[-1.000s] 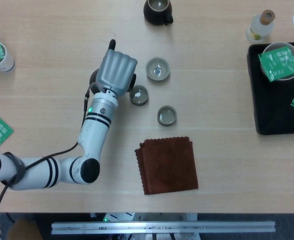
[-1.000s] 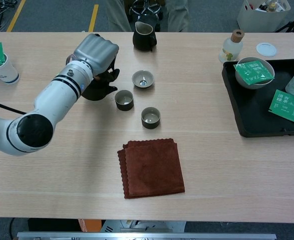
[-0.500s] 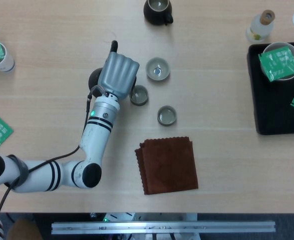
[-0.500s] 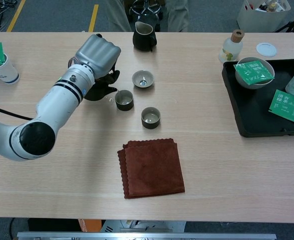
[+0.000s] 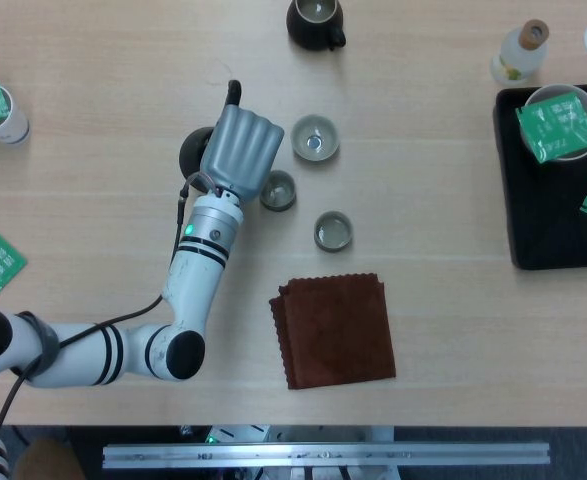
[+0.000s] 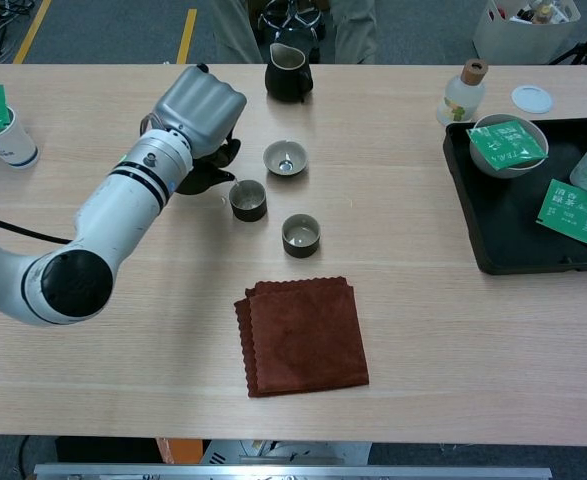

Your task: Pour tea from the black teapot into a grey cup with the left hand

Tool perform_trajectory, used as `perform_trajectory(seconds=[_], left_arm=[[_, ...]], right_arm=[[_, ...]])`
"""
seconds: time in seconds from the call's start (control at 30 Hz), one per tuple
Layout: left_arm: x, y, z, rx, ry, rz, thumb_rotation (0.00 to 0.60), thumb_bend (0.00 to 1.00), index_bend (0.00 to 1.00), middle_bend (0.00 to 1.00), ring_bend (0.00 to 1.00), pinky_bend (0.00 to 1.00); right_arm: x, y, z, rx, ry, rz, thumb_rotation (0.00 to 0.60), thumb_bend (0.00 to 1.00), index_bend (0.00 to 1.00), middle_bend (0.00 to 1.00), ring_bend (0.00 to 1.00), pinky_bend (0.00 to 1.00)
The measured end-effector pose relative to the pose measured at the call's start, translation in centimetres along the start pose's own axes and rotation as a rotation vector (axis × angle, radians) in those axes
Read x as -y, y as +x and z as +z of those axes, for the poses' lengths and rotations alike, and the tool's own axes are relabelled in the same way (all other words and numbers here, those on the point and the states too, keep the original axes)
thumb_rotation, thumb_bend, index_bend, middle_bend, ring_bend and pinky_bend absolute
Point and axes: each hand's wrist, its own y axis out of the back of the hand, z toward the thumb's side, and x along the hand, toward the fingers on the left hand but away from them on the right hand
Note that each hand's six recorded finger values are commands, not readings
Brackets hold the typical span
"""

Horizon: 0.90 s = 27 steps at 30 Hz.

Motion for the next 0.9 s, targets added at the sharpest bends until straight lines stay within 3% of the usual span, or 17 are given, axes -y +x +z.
perform_trajectory(seconds=[0.43, 0.9], left_arm=[[0.09, -0.04, 0.07, -0.001, 0.006, 0.004, 0.452, 0.46, 1.00, 1.00, 0.96, 0.20], [0.26, 0.14, -0.57, -0.014, -0.091, -0.033, 0.421, 0.46, 1.00, 1.00, 0.96, 0.20]], right_arm=[[-0.06, 0.07, -0.17, 0.005, 0.001, -0.003, 0.600, 0.07, 0.22, 0.31, 0.18, 0.23], [0.06, 0.05, -0.22, 0.008, -0.001, -0.001, 0.600, 0.07, 0.22, 0.31, 0.18, 0.23]])
